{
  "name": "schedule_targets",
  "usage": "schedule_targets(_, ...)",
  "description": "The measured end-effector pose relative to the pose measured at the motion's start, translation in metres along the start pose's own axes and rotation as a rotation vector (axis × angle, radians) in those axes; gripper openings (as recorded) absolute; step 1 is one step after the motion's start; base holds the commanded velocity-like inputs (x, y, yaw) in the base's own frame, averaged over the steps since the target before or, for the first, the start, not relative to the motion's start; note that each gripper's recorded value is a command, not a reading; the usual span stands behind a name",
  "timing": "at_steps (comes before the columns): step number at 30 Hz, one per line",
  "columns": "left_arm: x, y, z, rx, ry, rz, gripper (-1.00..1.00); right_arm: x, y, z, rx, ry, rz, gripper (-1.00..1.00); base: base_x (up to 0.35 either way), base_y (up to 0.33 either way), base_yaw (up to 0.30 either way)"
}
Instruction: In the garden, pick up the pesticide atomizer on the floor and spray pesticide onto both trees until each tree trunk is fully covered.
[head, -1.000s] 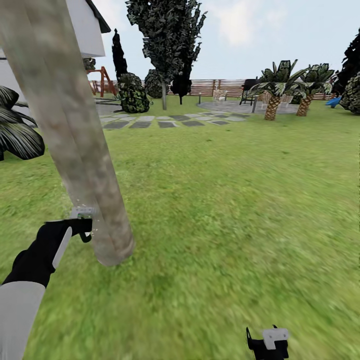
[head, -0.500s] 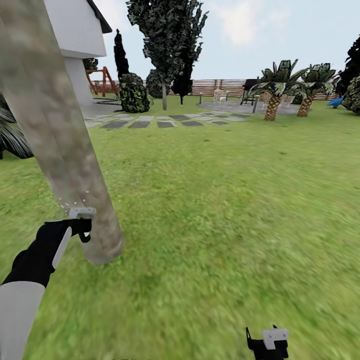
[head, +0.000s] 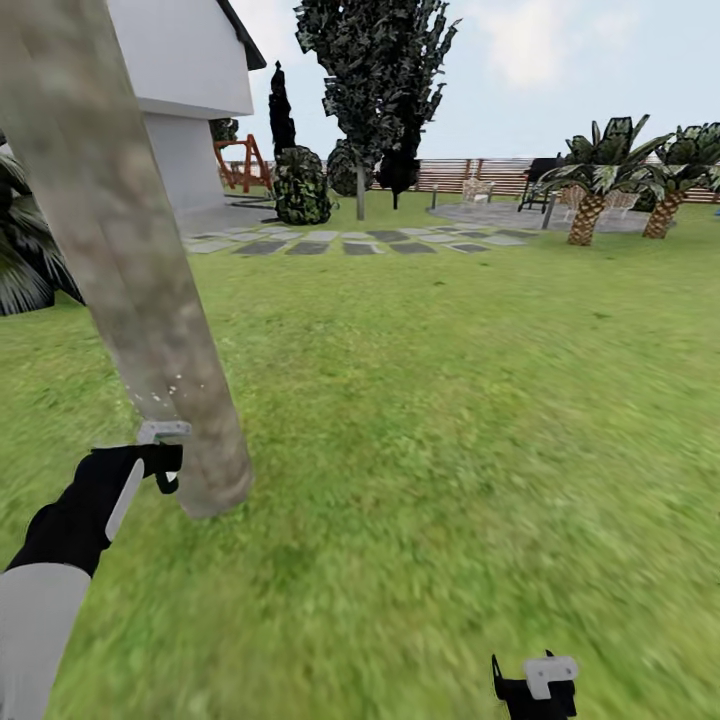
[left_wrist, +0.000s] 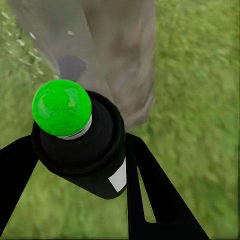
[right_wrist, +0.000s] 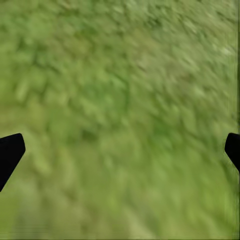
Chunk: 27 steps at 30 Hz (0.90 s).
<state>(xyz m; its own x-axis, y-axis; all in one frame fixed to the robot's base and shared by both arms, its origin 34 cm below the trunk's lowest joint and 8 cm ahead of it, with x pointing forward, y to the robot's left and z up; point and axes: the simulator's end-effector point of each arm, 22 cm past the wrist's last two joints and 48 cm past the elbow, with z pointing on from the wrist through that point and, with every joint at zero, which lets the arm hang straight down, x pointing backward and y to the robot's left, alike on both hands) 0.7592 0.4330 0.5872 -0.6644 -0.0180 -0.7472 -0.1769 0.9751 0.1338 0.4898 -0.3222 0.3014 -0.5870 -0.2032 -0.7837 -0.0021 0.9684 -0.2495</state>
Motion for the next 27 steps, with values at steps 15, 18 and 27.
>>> schedule_targets(15,0.046,-0.011,0.017,0.0,0.087,-0.035,-1.0,0.0,0.0,0.0,-0.001,-0.001,0.0,1.0,0.134,-0.273,0.132)
schedule_targets(18,0.057,0.049,0.016,-0.106,0.106,-0.024,-1.0,0.0,0.0,0.0,-0.001,0.0,0.0,1.0,0.174,-0.231,0.052)
schedule_targets(27,0.086,-0.002,0.034,-0.062,0.107,-0.04,-1.0,0.0,-0.001,0.0,0.001,0.0,0.0,1.0,0.181,-0.034,0.002)
